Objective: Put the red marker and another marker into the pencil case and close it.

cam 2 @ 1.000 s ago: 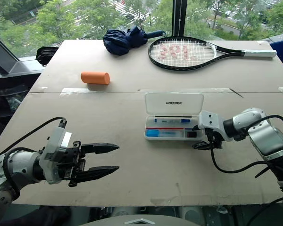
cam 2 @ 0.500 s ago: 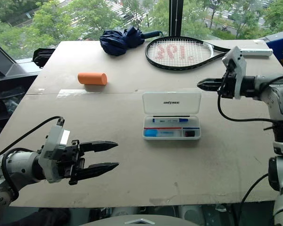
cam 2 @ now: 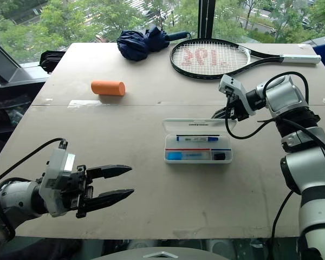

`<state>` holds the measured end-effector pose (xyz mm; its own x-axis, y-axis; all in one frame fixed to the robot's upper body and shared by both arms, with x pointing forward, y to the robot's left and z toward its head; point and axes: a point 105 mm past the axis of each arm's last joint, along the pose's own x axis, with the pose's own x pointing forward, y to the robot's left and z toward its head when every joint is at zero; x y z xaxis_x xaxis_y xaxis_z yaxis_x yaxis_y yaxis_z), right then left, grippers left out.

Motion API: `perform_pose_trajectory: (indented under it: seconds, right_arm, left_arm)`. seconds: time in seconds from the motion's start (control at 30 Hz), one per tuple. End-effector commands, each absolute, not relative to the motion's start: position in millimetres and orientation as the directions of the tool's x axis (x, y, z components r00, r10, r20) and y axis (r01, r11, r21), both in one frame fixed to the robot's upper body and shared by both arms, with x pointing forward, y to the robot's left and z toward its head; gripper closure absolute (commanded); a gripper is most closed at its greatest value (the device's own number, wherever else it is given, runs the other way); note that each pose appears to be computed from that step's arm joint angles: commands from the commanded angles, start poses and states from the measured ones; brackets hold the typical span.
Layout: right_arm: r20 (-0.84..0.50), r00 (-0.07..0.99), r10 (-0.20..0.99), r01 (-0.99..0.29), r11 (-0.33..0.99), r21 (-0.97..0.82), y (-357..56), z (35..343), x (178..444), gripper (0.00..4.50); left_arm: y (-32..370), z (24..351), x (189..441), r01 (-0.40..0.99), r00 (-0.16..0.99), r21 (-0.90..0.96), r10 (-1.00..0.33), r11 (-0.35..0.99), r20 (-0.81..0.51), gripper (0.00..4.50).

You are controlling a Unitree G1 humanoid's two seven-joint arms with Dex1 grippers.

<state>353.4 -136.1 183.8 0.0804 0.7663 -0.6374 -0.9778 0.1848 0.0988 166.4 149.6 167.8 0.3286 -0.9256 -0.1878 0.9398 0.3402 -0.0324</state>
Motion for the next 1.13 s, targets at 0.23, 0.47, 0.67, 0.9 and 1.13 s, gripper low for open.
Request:
perform_pose_trajectory:
  seconds: [0.23,0.47,0.67,0.9,1.13]
  right_arm:
    - [-0.723,0.152,0.674,-0.974,0.225,0.005,-116.5,107.3,304.6,4.47]
    - [-0.456,0.309,0.835,-0.951,0.28,-0.132,-105.4,135.3,284.0,4.47]
    - [-0.249,0.459,0.853,-0.887,0.422,-0.19,-151.2,162.7,240.9,3.96]
    - [-0.353,0.66,0.663,-0.749,0.62,-0.236,-227.3,141.6,186.2,0.71]
    - [-0.426,0.709,0.562,-0.682,0.701,-0.21,-259.3,135.0,146.1,0.05]
  left_arm:
    - [144.2,174.8,169.7,0.948,0.315,0.007,-0.935,0.318,-0.162,1.68]
    - [156.6,164.5,177.2,0.934,0.356,0.034,-0.913,0.356,-0.198,1.68]
    - [183.4,143.4,171.7,0.892,0.432,-0.019,-0.866,0.451,-0.253,1.68]
    - [217.1,126.9,152.0,0.855,0.468,-0.064,-0.819,0.514,-0.331,1.68]
    - [215.1,125.3,165.4,0.858,0.466,-0.037,-0.808,0.512,-0.361,1.68]
